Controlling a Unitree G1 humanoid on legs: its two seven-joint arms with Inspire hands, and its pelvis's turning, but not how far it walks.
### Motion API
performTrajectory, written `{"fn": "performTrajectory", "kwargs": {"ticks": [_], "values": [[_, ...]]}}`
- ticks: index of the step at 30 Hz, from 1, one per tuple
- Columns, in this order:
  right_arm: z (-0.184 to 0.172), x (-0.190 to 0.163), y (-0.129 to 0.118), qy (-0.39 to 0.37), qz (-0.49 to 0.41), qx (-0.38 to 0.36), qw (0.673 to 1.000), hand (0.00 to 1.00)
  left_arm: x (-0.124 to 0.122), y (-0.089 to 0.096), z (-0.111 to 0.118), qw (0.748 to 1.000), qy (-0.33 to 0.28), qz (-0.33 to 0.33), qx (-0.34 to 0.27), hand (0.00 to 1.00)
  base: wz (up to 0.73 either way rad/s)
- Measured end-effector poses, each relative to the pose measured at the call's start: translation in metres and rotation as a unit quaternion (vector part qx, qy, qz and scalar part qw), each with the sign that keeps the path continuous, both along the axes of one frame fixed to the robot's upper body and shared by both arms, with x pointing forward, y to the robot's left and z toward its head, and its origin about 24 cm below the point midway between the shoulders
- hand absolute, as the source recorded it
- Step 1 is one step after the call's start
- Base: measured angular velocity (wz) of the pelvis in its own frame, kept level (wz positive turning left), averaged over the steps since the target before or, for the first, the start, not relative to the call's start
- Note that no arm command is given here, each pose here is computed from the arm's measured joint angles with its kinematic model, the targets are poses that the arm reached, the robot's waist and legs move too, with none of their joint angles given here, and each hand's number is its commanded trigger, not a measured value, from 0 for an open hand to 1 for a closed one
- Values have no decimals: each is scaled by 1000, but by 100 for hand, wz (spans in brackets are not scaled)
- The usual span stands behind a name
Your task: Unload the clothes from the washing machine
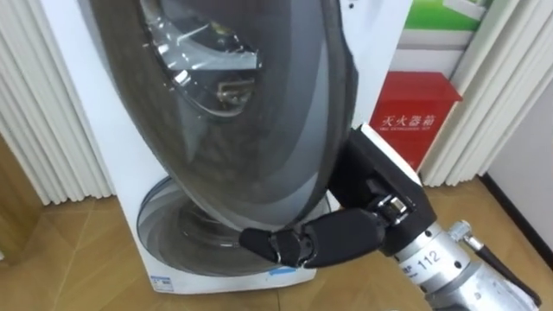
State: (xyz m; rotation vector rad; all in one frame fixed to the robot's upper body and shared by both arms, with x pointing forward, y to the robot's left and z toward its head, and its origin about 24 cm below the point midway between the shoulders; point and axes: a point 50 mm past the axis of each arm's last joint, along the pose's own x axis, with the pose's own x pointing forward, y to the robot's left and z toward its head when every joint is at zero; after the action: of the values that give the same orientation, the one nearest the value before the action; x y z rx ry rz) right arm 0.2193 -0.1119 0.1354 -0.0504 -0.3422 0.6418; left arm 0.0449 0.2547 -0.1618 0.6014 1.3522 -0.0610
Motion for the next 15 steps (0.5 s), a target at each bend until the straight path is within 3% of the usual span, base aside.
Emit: {"fn": "performTrajectory", "kwargs": {"ticks": [9, 15], "values": [[-4, -7, 16, 3, 56, -2, 998, 0, 0, 2, 1, 1000, -2, 1, -1, 0, 8], [-5, -16, 41, 1, 150, -15, 989, 0, 1, 2, 1, 1000, -3, 0, -3, 0, 21]]}}
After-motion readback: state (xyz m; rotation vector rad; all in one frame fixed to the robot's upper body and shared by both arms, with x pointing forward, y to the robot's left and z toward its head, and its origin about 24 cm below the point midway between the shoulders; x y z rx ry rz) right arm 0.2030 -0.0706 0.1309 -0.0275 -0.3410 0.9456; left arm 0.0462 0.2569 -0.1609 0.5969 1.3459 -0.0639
